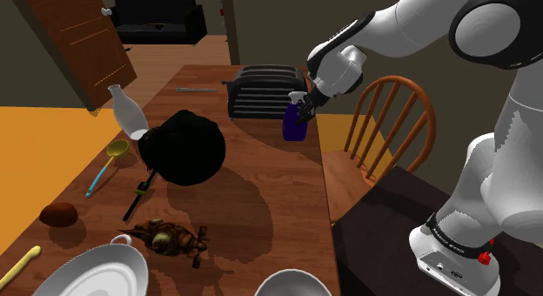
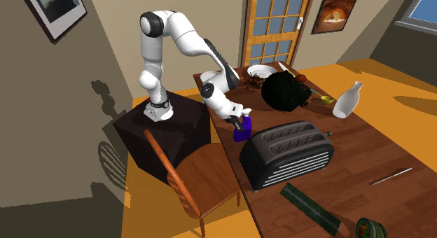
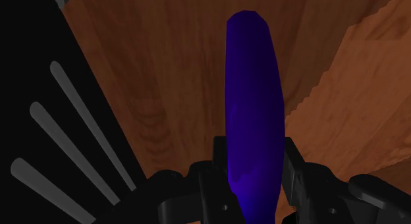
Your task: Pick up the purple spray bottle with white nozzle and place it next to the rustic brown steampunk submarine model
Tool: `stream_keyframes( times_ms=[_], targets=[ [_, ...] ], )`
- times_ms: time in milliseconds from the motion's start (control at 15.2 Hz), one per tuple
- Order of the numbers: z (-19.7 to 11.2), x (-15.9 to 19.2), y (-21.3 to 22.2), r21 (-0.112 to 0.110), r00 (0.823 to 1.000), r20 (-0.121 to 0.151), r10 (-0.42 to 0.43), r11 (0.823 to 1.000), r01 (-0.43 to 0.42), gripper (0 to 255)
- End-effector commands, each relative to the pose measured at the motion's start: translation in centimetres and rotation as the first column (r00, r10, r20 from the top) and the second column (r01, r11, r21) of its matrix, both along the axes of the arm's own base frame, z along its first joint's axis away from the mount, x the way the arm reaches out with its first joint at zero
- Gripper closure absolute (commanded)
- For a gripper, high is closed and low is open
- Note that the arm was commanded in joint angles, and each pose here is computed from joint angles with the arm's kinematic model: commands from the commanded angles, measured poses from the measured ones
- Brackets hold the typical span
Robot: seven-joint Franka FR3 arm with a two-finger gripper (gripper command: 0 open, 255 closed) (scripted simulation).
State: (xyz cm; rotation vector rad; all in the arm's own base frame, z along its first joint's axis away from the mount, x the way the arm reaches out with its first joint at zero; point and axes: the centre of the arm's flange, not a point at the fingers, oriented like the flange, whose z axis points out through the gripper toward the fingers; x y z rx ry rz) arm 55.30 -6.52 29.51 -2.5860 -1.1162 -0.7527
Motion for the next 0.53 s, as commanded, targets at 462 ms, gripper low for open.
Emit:
stream_keyframes(
  times_ms=[462],
  targets=[
    [1.6, 0.0, 0.0, 0.0, 1.0, 0.0, 0.0, 1.0, 0.0, 255]
  ],
)
